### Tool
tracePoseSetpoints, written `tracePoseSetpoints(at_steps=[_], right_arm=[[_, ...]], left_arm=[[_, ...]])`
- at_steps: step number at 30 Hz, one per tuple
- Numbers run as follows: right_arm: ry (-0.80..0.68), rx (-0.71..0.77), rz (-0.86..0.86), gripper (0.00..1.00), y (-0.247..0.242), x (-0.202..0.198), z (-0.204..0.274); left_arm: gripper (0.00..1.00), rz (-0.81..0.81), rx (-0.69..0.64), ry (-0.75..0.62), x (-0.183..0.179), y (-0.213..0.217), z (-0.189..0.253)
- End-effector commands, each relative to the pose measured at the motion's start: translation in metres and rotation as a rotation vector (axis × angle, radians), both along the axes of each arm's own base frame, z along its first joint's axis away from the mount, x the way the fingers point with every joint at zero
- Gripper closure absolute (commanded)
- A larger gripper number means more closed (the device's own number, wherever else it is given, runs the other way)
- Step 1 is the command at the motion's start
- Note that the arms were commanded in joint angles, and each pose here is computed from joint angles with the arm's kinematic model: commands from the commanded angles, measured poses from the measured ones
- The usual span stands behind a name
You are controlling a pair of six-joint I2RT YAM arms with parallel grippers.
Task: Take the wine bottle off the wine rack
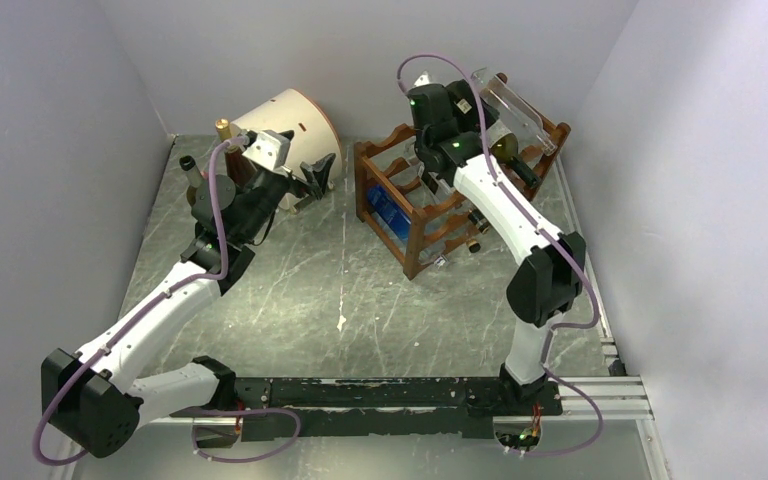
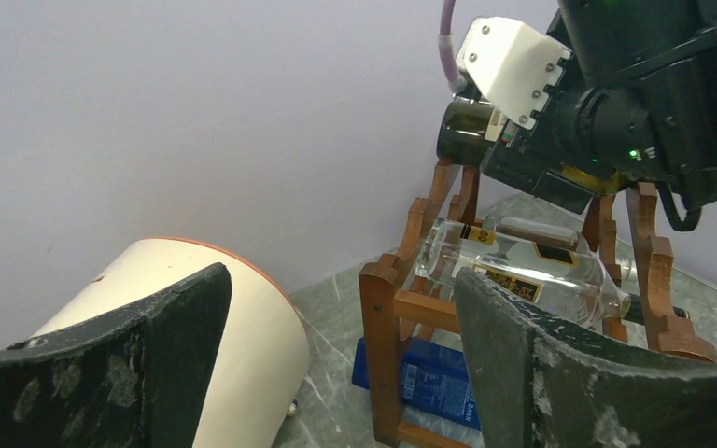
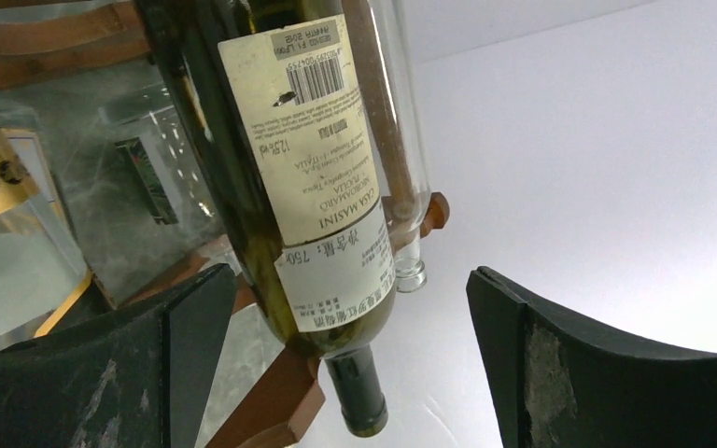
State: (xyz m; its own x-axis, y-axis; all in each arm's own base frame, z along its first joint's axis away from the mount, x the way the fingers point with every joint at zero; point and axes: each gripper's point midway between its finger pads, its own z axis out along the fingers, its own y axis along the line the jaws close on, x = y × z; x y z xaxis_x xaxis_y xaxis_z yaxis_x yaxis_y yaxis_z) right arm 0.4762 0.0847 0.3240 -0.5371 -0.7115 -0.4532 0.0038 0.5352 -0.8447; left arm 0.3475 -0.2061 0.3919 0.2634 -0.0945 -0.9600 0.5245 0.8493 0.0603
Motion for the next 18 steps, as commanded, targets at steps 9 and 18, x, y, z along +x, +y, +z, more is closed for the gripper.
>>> tracePoseSetpoints(at_steps=[9, 18], right_arm=[[0.012, -0.061, -0.084, 0.00, -0.037, 0.028, -0.009], [0.055, -0.050, -0.086, 0.00, -0.042, 0.041, -0.032]], left_arm=[[0.08, 0.014, -0.010, -0.036, -0.002, 0.003, 0.009], [0.08, 0.009, -0.012, -0.028, -0.002, 0.002, 0.007]])
